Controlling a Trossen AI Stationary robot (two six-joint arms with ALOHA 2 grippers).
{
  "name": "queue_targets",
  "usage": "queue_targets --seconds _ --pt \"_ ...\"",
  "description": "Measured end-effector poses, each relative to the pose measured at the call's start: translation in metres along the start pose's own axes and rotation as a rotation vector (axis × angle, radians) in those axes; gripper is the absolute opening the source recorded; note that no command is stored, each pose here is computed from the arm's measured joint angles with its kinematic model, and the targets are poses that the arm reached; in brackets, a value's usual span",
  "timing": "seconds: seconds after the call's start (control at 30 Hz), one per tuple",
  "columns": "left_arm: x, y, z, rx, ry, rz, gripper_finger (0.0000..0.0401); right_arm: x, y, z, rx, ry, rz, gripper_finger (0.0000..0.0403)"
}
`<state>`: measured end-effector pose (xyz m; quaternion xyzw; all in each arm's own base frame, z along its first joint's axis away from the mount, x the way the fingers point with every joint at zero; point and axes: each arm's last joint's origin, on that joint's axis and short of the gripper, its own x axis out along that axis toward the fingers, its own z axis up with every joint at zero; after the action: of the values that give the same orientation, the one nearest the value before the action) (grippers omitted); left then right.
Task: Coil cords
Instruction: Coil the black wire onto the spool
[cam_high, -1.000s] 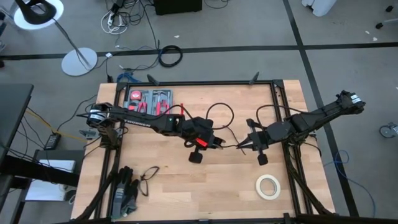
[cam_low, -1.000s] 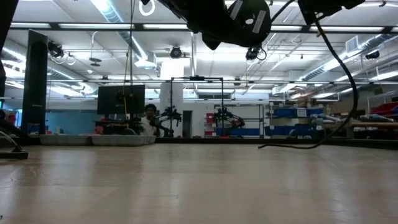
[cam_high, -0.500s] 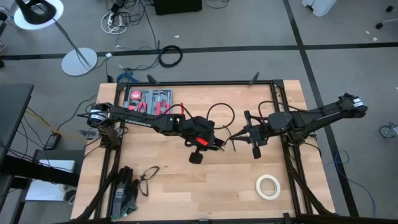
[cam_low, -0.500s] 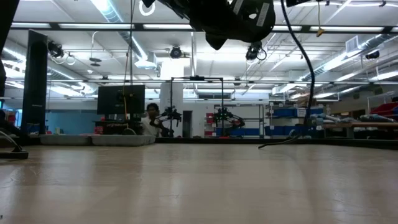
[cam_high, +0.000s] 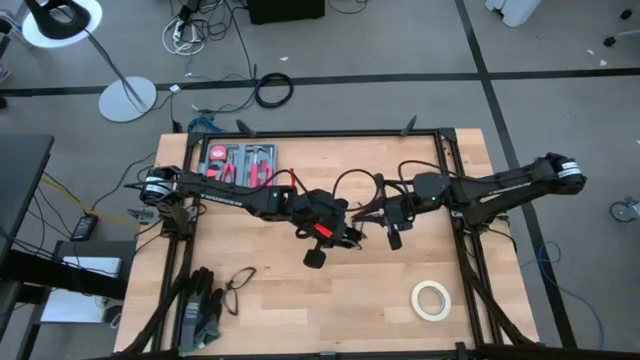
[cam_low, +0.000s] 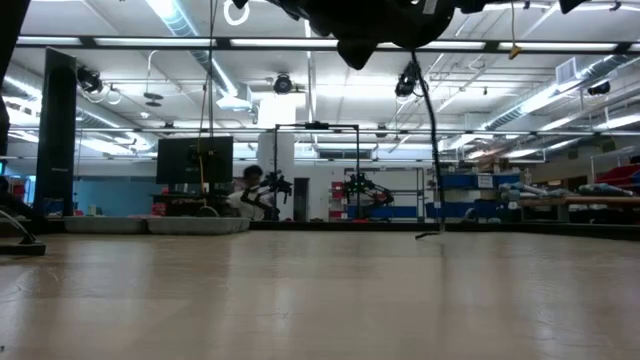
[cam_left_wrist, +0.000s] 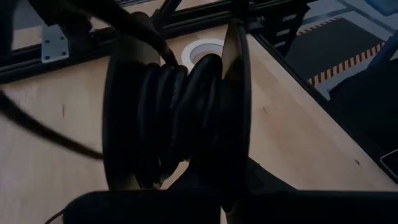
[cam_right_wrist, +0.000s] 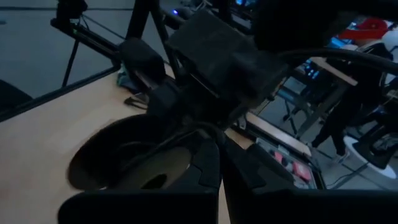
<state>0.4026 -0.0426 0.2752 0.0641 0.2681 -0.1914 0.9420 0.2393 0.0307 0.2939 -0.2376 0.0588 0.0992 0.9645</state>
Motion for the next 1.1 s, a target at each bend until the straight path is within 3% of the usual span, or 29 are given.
queue_targets --seconds 0.43,0.67,0.87,1.1 --pt "0.0 0.0 0.001 -0.006 -0.007 0.005 0.0 0.024 0.004 -0.018 0.008 0.065 0.017 0.0001" --pt "0.0 0.001 0.003 0.048 -0.034 0.016 0.0 0.031 0.008 -0.025 0.034 0.082 0.071 0.0001" --pt "0.001 -0.001 0.004 0.109 -0.027 0.052 0.0 0.027 0.008 -0.029 0.158 0.143 0.08 0.0018" --pt "-0.003 -0.005 0.009 0.213 -0.031 0.125 0.0 0.021 0.014 -0.035 0.332 0.24 0.133 0.007"
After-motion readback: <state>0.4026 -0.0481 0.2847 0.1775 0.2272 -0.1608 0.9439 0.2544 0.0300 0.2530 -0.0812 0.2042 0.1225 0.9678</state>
